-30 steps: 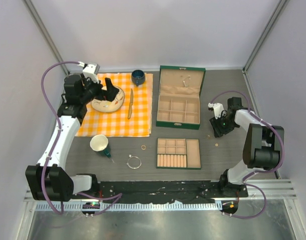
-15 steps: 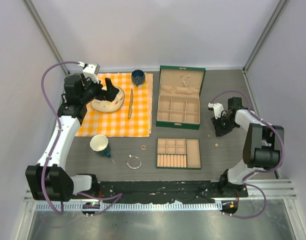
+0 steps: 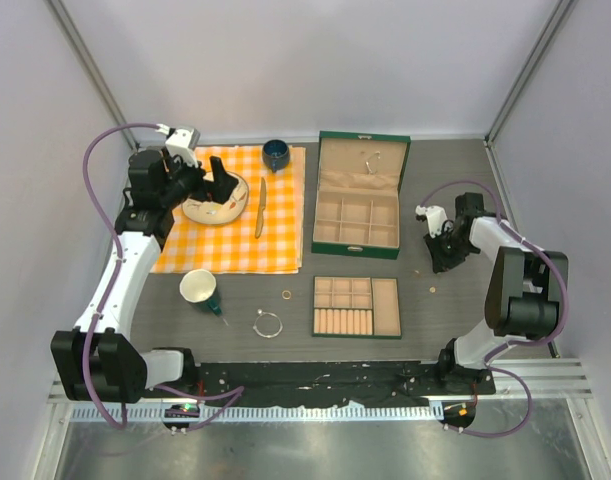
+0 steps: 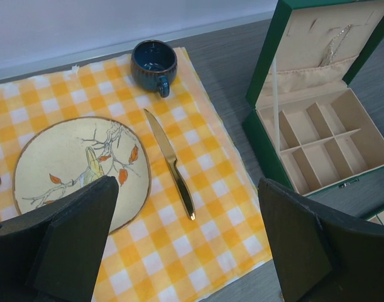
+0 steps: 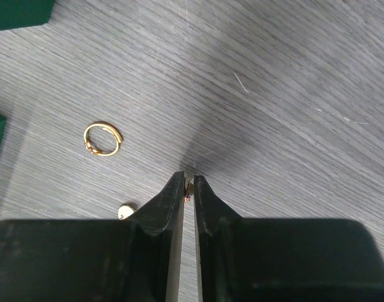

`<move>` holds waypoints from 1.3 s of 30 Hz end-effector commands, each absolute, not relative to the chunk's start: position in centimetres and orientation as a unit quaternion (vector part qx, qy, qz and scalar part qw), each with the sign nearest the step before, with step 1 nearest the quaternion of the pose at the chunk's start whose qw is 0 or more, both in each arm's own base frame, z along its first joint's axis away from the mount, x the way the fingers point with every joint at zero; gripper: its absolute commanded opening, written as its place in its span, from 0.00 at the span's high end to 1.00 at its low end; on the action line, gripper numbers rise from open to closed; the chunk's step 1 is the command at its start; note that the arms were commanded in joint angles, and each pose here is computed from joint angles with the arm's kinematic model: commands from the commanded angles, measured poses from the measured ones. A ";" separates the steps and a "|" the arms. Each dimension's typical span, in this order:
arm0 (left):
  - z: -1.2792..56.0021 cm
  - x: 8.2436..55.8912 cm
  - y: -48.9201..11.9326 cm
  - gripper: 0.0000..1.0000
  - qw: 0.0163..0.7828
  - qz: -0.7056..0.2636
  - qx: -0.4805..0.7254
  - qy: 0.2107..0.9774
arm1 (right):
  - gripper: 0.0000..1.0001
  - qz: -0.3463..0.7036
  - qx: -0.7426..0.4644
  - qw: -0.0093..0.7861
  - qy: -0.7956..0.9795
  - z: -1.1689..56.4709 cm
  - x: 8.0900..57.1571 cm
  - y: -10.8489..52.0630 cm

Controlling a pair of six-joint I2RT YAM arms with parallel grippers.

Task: Organize the mixed jewelry

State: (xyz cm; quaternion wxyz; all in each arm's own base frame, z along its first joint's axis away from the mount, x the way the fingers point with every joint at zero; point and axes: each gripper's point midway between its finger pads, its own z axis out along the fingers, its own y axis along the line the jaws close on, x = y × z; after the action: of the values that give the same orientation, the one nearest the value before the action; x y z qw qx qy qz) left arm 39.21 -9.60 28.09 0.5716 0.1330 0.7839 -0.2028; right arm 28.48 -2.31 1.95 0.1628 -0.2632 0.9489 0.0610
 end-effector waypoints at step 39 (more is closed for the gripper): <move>28.3 39.1 -9.7 0.00 0.582 -0.198 0.143 0.776 | 0.99 0.152 -0.444 0.252 0.846 12.0 26.0 16.6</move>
State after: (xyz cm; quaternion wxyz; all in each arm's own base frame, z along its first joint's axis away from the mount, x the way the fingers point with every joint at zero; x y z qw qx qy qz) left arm 39.05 -9.70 27.39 0.5654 0.1332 0.7877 -0.2051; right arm 25.58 15.21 13.07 0.2498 -0.4466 0.8458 0.1507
